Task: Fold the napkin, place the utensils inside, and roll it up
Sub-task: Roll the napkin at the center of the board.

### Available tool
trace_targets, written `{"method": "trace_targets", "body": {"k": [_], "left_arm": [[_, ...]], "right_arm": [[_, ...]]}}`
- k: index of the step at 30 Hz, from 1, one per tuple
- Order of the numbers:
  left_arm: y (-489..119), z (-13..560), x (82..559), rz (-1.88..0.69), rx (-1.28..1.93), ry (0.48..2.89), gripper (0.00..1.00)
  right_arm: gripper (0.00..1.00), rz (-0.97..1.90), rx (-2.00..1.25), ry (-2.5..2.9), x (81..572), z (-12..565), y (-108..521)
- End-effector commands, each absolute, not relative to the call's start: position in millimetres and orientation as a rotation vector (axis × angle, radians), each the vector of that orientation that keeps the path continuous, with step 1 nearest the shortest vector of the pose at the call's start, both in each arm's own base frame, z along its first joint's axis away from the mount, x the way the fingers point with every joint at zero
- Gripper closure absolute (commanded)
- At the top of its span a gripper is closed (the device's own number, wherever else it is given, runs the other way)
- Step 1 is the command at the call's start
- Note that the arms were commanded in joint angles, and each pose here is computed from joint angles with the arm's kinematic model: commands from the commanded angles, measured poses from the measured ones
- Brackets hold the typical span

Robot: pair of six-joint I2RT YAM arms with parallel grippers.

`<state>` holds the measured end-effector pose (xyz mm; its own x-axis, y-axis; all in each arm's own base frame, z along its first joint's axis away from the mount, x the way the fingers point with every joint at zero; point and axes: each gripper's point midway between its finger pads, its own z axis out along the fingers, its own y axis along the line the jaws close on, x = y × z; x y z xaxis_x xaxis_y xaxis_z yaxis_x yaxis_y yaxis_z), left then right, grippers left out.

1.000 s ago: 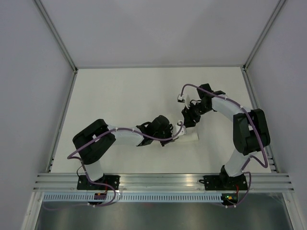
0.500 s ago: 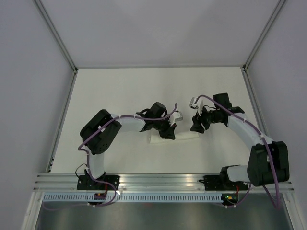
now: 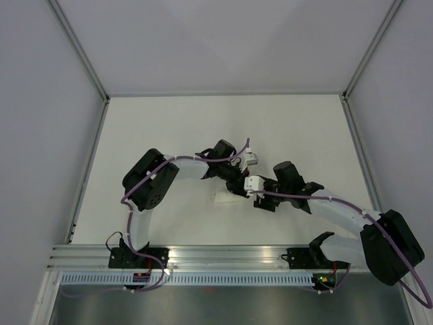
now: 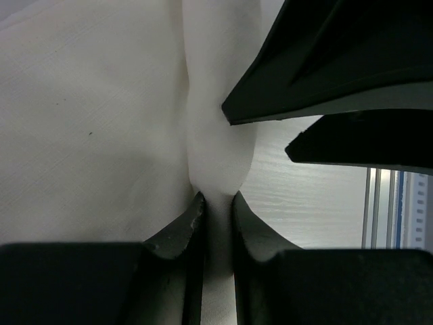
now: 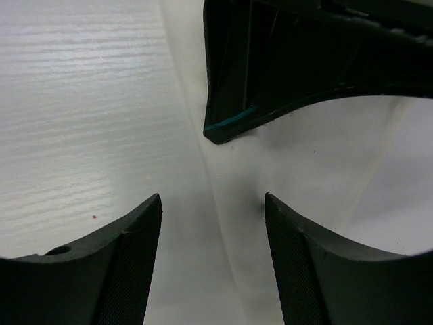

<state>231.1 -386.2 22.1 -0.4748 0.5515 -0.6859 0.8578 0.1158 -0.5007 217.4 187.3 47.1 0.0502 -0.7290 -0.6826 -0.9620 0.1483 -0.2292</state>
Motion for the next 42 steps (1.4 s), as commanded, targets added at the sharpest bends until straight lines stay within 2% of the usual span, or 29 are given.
{"method": "trace_targets", "body": {"k": [1, 11, 17, 19, 21, 22, 25, 31, 38, 42], "left_arm": [[-367, -12, 208, -1.321, 1.366, 2.287, 0.98], [-367, -15, 210, -1.348, 1.361, 2.313, 0.98], [-367, -15, 217, -1.345, 1.341, 2.32, 0.95], [-368, -14, 221, -1.326, 1.336, 2.318, 0.89], [-368, -11, 226, -1.305, 1.324, 2.316, 0.83], [-369, -6, 231, -1.291, 1.316, 2.296, 0.78], [-369, 2, 241, -1.234, 1.288, 2.273, 0.7], [-371, 45, 272, -1.123, 1.208, 2.129, 0.63], [-364, 78, 293, -1.022, 1.111, 2.019, 0.61], [-344, 89, 318, -0.825, 0.972, 1.971, 0.59]], "right_arm": [[0.32, 0.295, -1.628, 1.663, 236, 44, 190], [0.37, 0.229, -1.636, 1.645, 236, 36, 201], [0.57, 0.237, -1.67, 1.684, 231, 22, 200], [0.64, 0.239, -1.676, 1.693, 230, 21, 200], [0.77, 0.256, -1.704, 1.733, 225, 15, 197], [0.79, 0.264, -1.716, 1.748, 222, 13, 196], [0.82, 0.279, -1.764, 1.79, 215, 4, 192], [0.87, 0.352, -1.83, 1.862, 199, -6, 186], [0.87, 0.499, -1.85, 1.972, 193, -6, 182], [0.88, 0.604, -1.849, 2.013, 199, 2, 185]]}}
